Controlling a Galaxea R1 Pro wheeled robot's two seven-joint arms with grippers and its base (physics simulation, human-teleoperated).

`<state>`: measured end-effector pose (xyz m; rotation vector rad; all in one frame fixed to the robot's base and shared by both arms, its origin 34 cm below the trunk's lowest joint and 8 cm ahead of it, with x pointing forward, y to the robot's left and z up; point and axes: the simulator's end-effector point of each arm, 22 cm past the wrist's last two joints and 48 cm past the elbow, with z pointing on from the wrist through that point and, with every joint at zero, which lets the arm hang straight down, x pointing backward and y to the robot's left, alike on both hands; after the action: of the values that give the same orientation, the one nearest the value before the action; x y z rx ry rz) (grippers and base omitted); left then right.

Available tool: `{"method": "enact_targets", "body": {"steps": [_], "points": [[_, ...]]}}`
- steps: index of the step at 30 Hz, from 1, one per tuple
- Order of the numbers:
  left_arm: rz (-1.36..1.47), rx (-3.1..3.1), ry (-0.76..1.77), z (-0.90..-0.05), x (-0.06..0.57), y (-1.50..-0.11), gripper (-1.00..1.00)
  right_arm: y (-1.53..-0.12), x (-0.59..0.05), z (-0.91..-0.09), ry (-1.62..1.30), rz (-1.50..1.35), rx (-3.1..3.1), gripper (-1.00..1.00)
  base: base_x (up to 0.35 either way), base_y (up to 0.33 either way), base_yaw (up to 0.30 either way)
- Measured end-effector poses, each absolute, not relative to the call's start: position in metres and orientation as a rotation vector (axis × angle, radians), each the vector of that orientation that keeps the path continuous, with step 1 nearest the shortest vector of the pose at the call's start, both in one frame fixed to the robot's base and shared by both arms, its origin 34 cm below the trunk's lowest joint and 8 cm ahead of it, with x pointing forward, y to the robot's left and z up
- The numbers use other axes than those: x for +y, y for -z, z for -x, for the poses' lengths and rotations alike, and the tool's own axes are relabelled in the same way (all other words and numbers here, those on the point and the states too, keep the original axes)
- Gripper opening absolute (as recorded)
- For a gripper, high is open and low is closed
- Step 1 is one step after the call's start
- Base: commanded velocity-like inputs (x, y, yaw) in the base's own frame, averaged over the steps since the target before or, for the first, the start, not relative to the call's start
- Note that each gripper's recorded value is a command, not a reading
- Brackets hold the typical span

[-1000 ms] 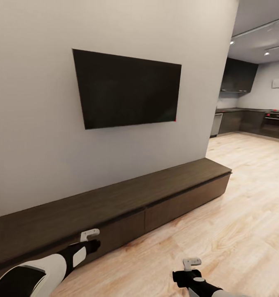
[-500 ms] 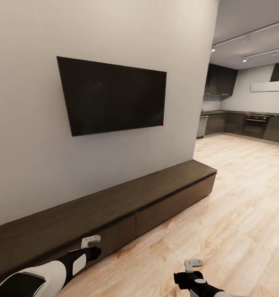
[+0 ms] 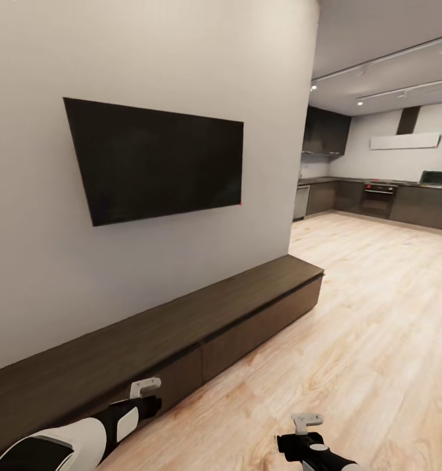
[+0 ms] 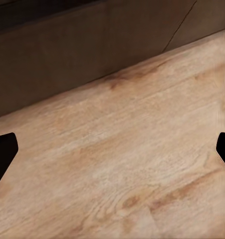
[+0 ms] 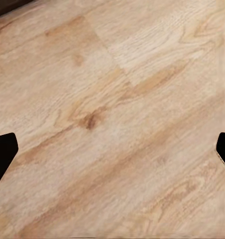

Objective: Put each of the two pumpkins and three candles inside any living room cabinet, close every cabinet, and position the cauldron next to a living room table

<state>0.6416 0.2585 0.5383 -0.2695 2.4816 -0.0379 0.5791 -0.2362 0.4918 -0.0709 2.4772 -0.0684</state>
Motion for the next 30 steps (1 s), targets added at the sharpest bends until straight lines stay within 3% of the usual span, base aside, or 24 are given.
{"method": "enact_targets", "body": {"steps": [30], "points": [[0.268,2.460,0.040,-0.652,0.259,-0.605,1.00,-0.554,-0.244,-0.585,0.082,0.067,2.466,1.00,0.000,0.000,-0.264]]}}
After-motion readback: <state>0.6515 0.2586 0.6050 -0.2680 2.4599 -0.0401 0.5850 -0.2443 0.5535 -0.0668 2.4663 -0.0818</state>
